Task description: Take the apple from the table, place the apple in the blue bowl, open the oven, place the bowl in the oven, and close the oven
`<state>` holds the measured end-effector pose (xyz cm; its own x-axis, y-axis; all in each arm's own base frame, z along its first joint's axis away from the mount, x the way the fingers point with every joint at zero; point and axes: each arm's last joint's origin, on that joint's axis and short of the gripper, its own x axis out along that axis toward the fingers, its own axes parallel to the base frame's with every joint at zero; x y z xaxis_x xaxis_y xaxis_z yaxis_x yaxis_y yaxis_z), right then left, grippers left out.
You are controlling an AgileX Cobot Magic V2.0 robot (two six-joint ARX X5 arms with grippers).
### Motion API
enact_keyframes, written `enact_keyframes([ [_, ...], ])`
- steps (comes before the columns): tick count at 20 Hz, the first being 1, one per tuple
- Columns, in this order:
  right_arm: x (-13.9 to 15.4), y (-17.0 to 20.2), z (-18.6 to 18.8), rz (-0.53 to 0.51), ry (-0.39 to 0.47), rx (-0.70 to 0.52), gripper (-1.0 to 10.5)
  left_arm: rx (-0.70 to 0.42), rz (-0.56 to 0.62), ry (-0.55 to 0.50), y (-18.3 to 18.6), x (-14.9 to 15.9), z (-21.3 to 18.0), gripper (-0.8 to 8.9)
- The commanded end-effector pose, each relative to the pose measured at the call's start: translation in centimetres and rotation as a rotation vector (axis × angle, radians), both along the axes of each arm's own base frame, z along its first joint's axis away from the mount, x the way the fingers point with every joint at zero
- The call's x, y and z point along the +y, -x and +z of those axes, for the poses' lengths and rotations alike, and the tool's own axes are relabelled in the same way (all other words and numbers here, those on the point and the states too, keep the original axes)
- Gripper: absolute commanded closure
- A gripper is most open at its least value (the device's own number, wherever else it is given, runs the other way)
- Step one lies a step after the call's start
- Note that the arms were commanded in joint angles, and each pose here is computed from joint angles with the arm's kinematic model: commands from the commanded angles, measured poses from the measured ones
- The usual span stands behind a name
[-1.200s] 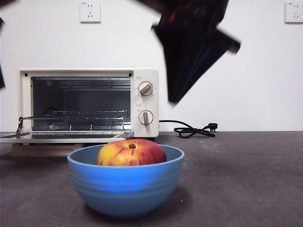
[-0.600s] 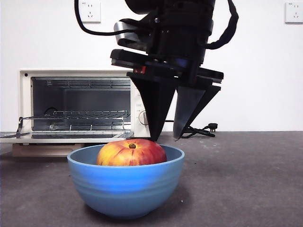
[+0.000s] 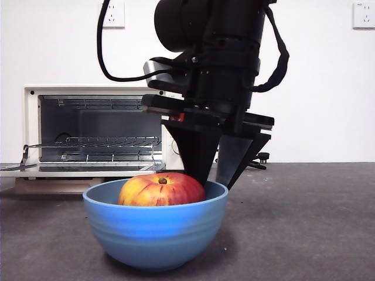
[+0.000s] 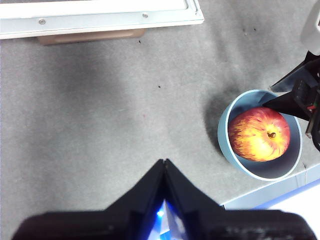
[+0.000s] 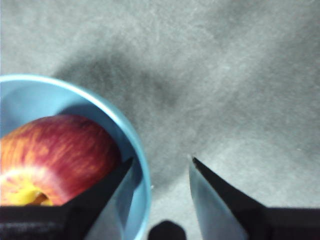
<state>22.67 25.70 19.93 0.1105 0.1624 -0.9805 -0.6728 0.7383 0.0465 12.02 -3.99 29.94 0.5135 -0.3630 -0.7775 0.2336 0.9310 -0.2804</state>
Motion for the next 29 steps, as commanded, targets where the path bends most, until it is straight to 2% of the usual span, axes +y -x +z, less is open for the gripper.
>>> enact_keyframes([
  [1,0.2,0.0,-0.5,0.013,-0.014,0.012,8.6,0.014,-0.014,-0.007,0.1,0.0,-0.3,8.19],
  [5,0.3,-0.1,-0.4,0.015,-0.026,0.003,9.0,0.019,-0.014,-0.009,0.2,0.0,-0.4,8.19],
  [6,0.3,-0.1,-0.4,0.008,-0.029,0.002,9.6,0.018,-0.014,-0.009,0.2,0.0,-0.4,8.19],
  [11,0.3,0.0,0.2,-0.029,-0.039,0.007,9.5,0.019,-0.015,-0.010,0.2,0.0,-0.4,8.19],
  [19,2.1,-1.6,5.8,-0.132,-0.188,-0.079,9.6,0.005,-0.011,-0.003,0.1,0.0,-0.3,8.18],
  [22,3.7,-4.1,8.3,-0.152,-0.257,-0.136,9.6,-0.013,0.007,0.016,-0.1,-0.1,-0.1,8.18],
  [24,5.0,-6.3,9.2,-0.171,-0.269,-0.149,9.6,-0.017,0.007,0.018,-0.2,-0.1,-0.1,8.18],
  [26,6.5,-8.8,9.5,-0.195,-0.276,-0.152,9.6,-0.013,0.006,0.016,-0.1,-0.1,-0.1,8.18],
  [29,8.0,-12.6,9.1,-0.285,-0.316,-0.150,9.6,-0.011,0.005,0.015,-0.1,-0.1,-0.1,8.18],
])
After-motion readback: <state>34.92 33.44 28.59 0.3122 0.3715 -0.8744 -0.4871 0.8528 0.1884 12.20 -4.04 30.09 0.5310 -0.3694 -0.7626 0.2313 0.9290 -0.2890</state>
